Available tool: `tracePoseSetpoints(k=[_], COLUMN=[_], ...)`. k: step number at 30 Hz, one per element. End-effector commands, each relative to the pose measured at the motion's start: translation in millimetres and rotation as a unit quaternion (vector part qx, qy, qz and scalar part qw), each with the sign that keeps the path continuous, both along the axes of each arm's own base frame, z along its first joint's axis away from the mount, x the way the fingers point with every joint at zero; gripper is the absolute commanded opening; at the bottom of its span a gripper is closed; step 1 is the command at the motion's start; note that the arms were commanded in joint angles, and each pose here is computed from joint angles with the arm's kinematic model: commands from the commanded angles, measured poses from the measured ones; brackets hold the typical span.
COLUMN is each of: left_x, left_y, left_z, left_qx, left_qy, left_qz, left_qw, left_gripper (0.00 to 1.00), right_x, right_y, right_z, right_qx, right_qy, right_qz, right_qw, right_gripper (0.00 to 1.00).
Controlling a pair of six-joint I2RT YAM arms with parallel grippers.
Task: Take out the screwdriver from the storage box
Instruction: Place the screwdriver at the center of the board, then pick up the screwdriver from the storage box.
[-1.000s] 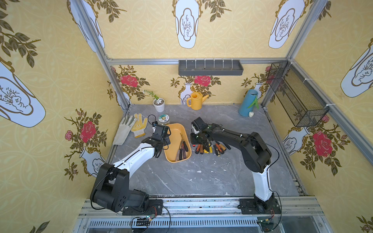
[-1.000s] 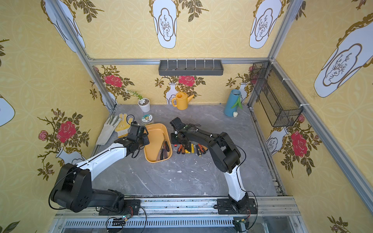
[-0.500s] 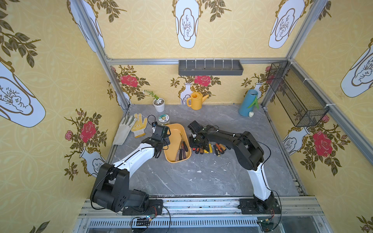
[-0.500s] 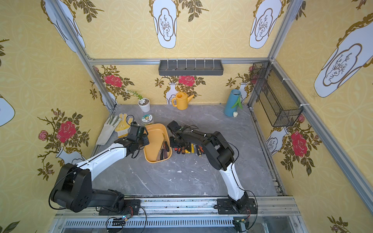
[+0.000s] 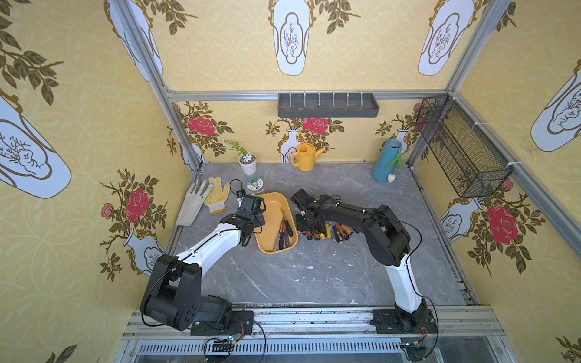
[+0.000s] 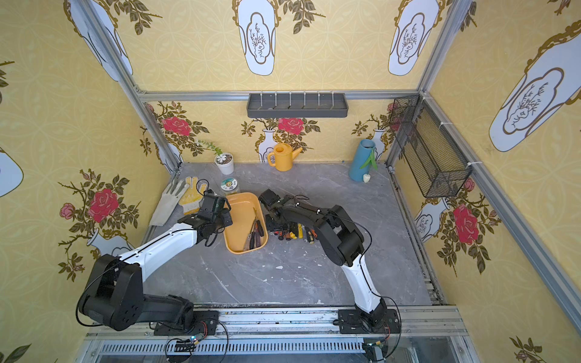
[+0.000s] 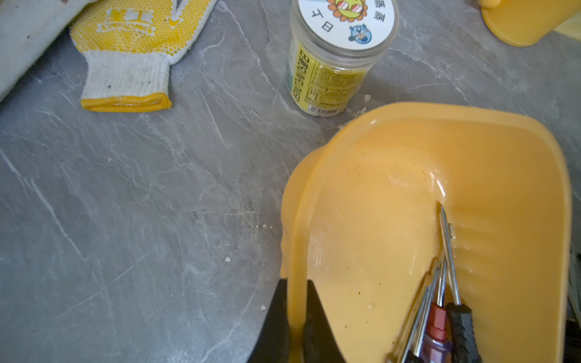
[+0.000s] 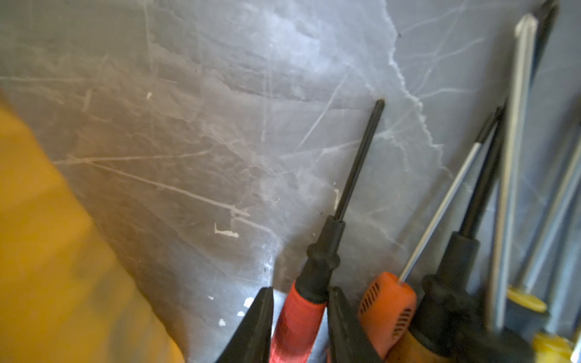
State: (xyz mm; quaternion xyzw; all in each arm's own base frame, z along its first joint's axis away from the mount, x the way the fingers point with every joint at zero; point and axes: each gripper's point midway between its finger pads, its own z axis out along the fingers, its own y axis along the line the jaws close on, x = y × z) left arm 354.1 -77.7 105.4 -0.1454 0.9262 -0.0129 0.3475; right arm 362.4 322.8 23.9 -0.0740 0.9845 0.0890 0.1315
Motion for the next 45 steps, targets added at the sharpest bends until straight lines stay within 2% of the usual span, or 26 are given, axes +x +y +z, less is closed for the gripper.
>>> tracePoseSetpoints(k=[1, 8, 13, 21, 26, 29, 37, 45], left_x=[5, 6, 7, 12, 13, 12, 10, 9], left_y=[-3, -3, -6, -10, -10, -10, -9, -8], left_z=[4, 4, 7, 10, 12, 12, 12, 13], left_qx=[-0.006, -0.008, -0.019, -0.026, -0.026, -0.026, -0.024, -0.024], left_qy=[-0.012, -0.013, -0.022, -0.026, -0.027, -0.025, -0.025, -0.027], left_qz=[-0.004, -0.001, -0.004, -0.008, -0.008, -0.009, -0.008, -0.006], left_qw=[1.0, 1.0, 1.0, 0.999, 0.999, 0.999, 0.999, 0.999], left_gripper=[0.0, 0.0, 0.0, 0.0, 0.0, 0.0, 0.0, 0.0], right_x=[0, 8, 4, -18, -34, -38, -25, -13], right_y=[0, 11, 24, 57, 74, 78, 68, 61], right_z=[11, 54, 91, 115, 106, 92, 59, 42], right_qx=[0.004, 0.048, 0.081, 0.106, 0.091, 0.053, -0.036, -0.084], right_qy=[-0.011, -0.072, -0.125, -0.136, -0.115, -0.103, -0.084, -0.082], right_qz=[0.004, 0.011, 0.044, 0.115, 0.159, 0.17, 0.149, 0.126], right_qw=[1.0, 0.996, 0.988, 0.978, 0.976, 0.979, 0.985, 0.985], right_gripper=[0.38, 0.43, 0.44, 0.44, 0.44, 0.44, 0.45, 0.45])
